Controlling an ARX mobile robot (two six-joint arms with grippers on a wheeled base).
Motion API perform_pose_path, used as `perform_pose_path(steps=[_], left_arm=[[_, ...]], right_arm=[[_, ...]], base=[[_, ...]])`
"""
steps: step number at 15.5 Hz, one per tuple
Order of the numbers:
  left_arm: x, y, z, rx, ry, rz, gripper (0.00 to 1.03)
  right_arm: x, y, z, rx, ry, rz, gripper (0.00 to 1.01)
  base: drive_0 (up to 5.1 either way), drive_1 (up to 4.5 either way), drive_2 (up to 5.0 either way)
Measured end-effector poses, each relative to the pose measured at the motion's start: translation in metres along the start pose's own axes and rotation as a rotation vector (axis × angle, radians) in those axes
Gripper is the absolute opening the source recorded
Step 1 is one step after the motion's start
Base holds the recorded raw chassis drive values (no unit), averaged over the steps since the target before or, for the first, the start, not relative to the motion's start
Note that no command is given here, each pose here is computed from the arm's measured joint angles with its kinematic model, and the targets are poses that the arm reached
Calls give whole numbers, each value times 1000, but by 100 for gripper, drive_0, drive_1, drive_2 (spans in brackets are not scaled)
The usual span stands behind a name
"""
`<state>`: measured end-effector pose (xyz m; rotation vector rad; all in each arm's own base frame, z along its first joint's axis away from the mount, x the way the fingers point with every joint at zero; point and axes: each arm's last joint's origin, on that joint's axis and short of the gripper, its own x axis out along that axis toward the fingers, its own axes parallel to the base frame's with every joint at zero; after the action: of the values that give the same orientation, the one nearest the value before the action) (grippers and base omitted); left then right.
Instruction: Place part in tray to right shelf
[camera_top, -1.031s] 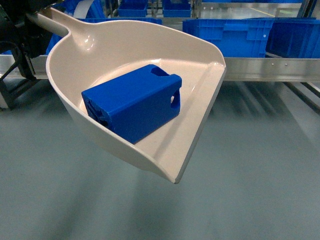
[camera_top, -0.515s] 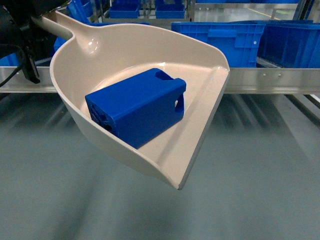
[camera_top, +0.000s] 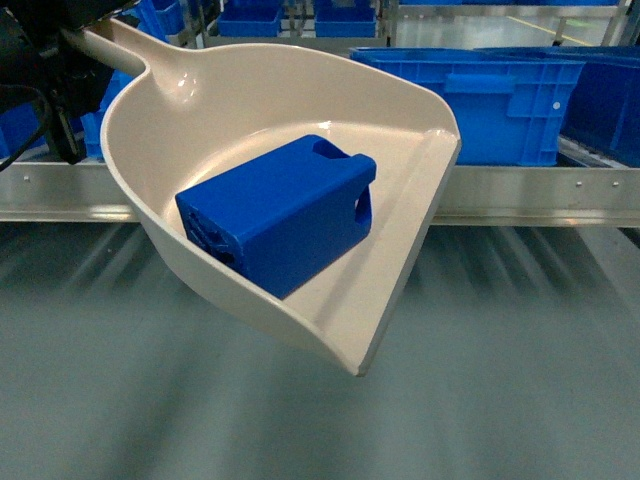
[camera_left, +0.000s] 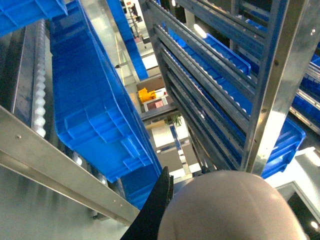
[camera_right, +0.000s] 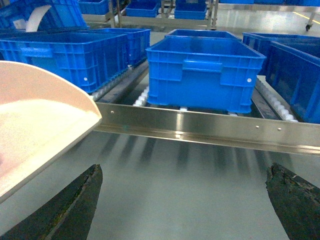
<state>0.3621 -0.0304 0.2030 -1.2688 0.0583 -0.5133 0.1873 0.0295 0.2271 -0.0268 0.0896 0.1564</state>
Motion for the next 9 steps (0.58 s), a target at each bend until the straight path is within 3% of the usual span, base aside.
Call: perform_pose_path(steps=[1, 4, 9], left_arm=[[0, 0, 0, 0, -2, -1, 12], [-1, 1, 4, 6, -20, 2, 12], [-1, 1, 2, 3, -9, 4, 12]], right_arm=[[0, 0, 0, 0, 0, 0, 98], [0, 0, 0, 0, 0, 4, 98], [0, 0, 1, 0, -4, 3, 98]], base=[[-430, 435, 14], [-20, 384, -423], [278, 201, -506]])
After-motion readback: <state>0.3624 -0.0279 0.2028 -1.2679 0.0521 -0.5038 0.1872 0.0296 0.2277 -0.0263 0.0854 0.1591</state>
